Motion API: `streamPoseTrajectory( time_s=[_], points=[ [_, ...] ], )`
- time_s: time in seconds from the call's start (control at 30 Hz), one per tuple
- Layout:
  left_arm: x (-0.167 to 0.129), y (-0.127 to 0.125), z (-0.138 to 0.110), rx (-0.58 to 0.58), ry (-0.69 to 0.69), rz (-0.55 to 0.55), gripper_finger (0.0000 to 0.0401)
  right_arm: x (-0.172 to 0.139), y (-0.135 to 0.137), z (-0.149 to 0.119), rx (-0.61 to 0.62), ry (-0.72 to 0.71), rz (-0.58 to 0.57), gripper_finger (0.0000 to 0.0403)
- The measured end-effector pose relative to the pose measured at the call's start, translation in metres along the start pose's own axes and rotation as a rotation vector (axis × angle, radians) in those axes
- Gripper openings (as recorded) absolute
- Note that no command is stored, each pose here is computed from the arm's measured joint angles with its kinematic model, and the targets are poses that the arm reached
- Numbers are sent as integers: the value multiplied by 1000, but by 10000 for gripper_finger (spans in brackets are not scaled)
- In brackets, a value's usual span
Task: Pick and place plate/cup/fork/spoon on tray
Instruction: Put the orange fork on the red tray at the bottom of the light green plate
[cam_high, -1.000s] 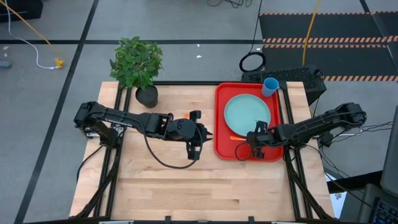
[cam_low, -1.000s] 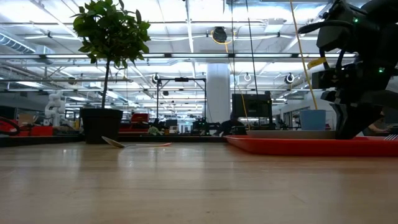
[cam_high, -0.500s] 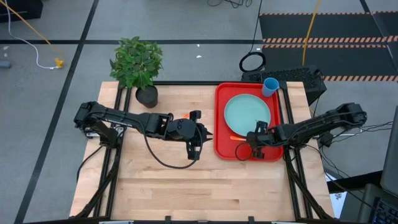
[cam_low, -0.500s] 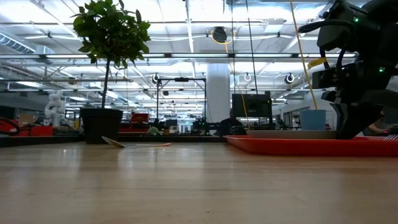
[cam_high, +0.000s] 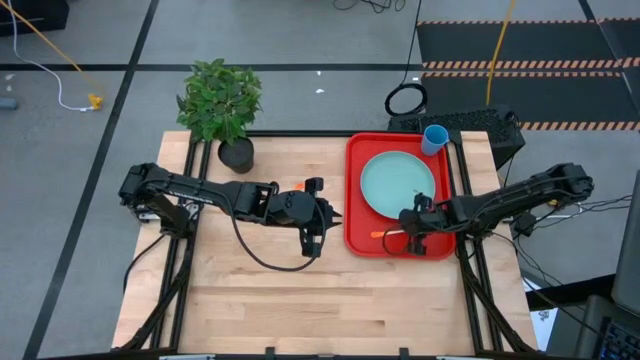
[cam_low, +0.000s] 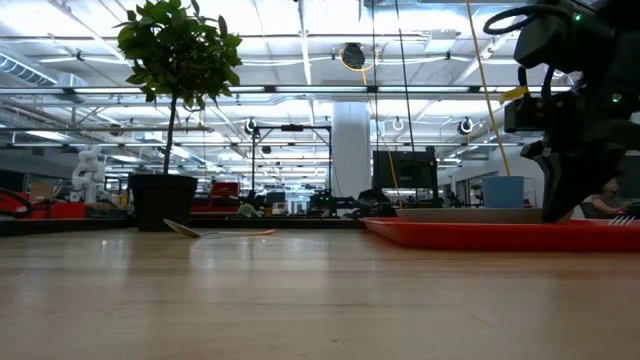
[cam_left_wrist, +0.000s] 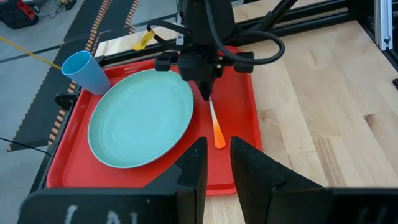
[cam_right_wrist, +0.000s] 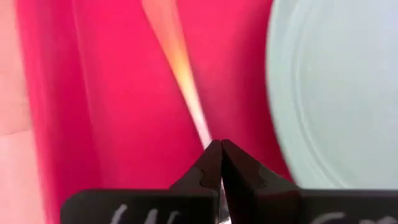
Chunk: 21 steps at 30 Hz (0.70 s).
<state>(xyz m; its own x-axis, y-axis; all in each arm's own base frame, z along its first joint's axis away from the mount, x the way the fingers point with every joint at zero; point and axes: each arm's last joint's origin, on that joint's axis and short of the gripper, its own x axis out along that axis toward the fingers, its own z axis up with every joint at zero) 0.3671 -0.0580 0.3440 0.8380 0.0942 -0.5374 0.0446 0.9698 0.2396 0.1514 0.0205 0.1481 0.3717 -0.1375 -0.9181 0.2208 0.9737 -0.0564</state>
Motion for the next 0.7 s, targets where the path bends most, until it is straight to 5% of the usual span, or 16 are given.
streamPoseTrajectory(
  time_s=[0.4, 0.7],
  points=[
    [0, 0, 2, -6, -25, 3, 74, 11, 12, 21, 20, -124, 123, 0],
    [0, 0, 2, -1, -25, 3, 74, 31, 17, 19, -31, -30, 113, 0]
  ],
)
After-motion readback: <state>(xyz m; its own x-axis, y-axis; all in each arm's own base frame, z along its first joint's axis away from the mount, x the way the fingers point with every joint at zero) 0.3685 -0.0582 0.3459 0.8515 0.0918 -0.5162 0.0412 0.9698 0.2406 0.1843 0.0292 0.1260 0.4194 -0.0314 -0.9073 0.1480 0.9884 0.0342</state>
